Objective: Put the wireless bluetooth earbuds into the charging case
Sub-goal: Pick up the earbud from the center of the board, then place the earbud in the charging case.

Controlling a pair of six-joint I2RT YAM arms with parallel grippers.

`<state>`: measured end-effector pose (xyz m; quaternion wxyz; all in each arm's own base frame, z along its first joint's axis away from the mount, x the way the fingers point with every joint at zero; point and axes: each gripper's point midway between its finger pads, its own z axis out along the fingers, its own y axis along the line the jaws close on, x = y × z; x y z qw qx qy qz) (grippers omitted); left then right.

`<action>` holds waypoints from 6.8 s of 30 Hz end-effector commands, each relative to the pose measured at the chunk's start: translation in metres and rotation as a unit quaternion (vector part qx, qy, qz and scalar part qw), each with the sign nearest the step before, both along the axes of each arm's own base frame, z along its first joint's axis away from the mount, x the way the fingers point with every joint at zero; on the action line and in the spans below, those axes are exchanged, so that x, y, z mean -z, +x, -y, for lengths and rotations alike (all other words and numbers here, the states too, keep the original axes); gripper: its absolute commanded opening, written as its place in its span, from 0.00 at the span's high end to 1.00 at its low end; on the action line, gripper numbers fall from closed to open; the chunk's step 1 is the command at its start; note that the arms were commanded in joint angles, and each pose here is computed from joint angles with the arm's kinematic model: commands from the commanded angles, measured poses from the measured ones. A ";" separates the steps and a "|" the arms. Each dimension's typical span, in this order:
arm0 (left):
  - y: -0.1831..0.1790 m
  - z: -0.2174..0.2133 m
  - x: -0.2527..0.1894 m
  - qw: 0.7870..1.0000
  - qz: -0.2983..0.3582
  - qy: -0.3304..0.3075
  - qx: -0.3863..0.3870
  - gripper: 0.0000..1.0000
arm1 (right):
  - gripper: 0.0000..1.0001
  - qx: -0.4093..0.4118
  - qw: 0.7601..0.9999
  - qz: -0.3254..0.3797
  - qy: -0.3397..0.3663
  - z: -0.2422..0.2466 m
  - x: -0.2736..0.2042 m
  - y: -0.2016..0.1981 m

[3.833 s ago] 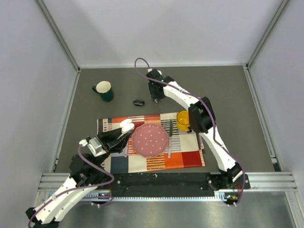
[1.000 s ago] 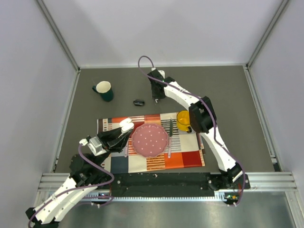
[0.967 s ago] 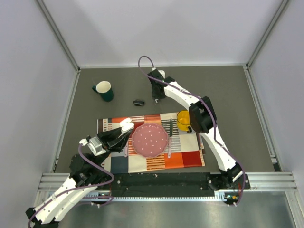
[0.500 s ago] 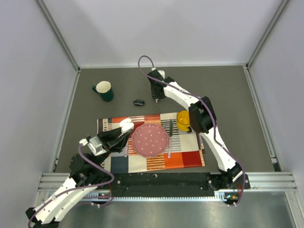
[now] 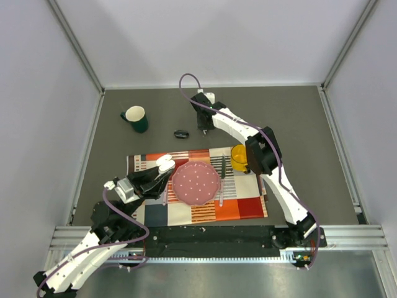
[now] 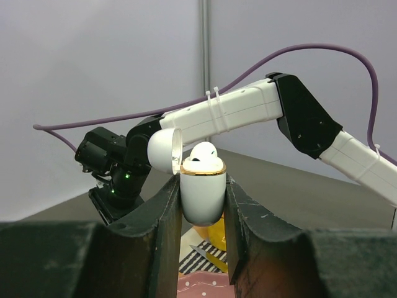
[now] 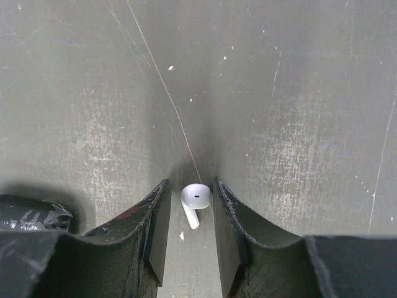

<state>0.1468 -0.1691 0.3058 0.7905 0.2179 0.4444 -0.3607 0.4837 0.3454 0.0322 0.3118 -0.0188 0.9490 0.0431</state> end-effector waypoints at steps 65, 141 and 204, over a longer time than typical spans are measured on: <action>-0.014 -0.026 -0.034 0.992 0.090 -0.079 -0.031 1.00 | 1.00 -0.169 0.656 0.446 0.585 -0.010 -0.391 -0.320; -0.029 -0.021 -0.042 0.986 0.138 -0.097 0.003 1.00 | 1.00 -0.241 0.683 0.521 0.451 -0.099 -0.332 -0.363; -0.021 -0.023 -0.035 0.988 0.121 -0.091 -0.015 1.00 | 0.59 -0.231 0.636 0.547 0.493 -0.061 -0.388 -0.379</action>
